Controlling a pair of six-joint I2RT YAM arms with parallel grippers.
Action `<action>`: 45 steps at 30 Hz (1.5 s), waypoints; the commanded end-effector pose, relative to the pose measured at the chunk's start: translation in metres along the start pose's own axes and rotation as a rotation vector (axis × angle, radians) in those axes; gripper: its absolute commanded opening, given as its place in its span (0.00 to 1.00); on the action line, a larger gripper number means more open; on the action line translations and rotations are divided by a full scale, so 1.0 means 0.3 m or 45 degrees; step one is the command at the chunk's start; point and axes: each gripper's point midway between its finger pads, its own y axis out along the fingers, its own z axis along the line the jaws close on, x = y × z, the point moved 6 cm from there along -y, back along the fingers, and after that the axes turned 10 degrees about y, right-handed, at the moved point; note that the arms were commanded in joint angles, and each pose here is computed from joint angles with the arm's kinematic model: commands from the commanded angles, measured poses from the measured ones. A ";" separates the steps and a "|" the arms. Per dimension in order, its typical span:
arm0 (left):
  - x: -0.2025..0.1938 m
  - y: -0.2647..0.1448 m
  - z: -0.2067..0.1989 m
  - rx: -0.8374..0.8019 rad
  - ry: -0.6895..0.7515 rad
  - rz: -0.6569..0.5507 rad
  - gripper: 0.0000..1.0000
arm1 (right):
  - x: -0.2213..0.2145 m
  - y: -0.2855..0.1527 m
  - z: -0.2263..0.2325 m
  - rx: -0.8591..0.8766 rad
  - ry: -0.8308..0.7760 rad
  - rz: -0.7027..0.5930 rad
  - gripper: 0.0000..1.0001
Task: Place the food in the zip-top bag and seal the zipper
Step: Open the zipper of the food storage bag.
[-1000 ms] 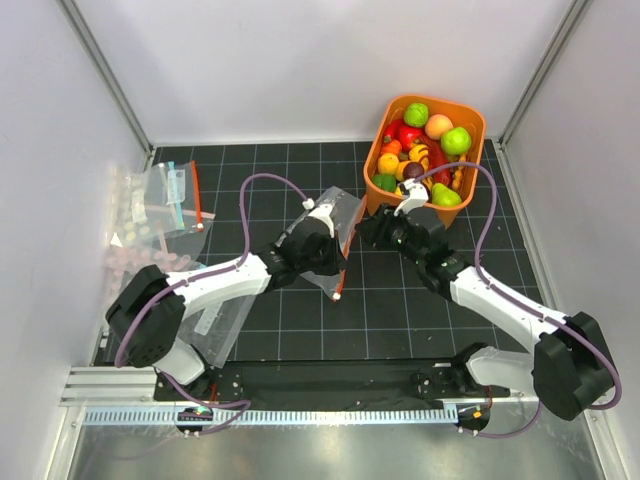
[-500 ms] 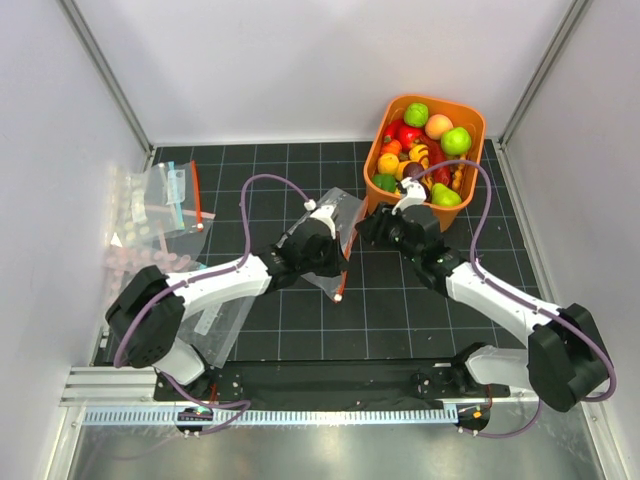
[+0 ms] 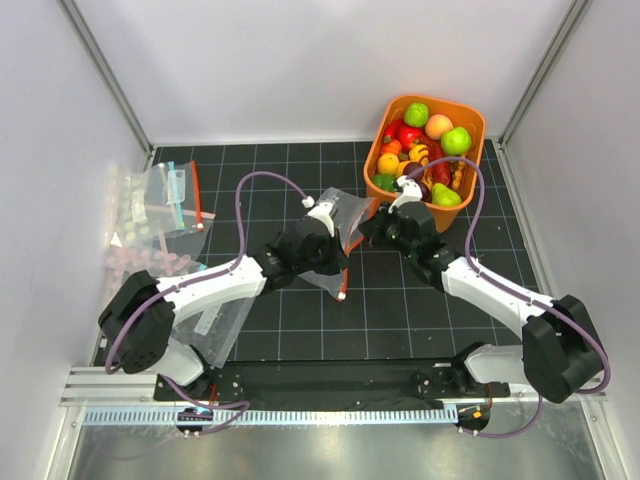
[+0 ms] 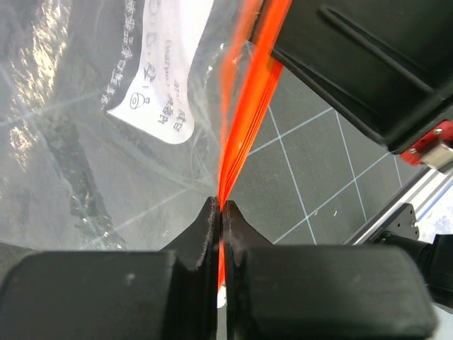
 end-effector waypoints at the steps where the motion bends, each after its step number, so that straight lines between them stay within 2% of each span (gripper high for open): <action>1: 0.093 -0.050 -0.051 -0.062 0.035 -0.142 0.09 | 0.055 0.000 0.058 0.051 0.003 -0.054 0.07; 3: 0.106 -0.073 -0.049 -0.051 0.044 -0.164 0.21 | 0.059 -0.008 0.065 0.060 0.003 -0.061 0.01; 5: 0.114 -0.089 -0.039 -0.021 0.061 -0.185 0.32 | 0.061 -0.017 0.069 0.076 0.004 -0.062 0.01; 9: 0.136 -0.123 -0.020 0.046 0.082 -0.231 0.40 | 0.057 -0.036 0.089 0.132 0.013 -0.045 0.01; 14: 0.149 -0.127 -0.007 0.096 0.099 -0.234 0.42 | 0.043 -0.050 0.118 0.188 0.021 -0.028 0.01; 28: 0.131 -0.088 -0.047 -0.032 0.163 -0.184 0.48 | 0.034 -0.075 0.156 0.240 0.021 -0.019 0.01; 29: 0.134 -0.088 -0.047 -0.029 0.169 -0.190 0.45 | 0.034 -0.078 0.157 0.243 0.023 -0.019 0.01; 31: 0.134 -0.082 -0.037 0.000 0.169 -0.190 0.33 | 0.033 -0.078 0.159 0.245 0.023 -0.019 0.01; 32: 0.133 -0.080 -0.032 0.017 0.167 -0.192 0.20 | 0.032 -0.080 0.160 0.248 0.022 -0.020 0.01; 35: 0.133 -0.070 -0.011 0.090 0.154 -0.187 0.00 | 0.031 -0.082 0.162 0.251 0.023 -0.017 0.01; 45: 0.146 -0.081 0.024 0.167 0.131 -0.184 0.00 | 0.039 -0.088 0.157 0.231 0.015 -0.034 0.01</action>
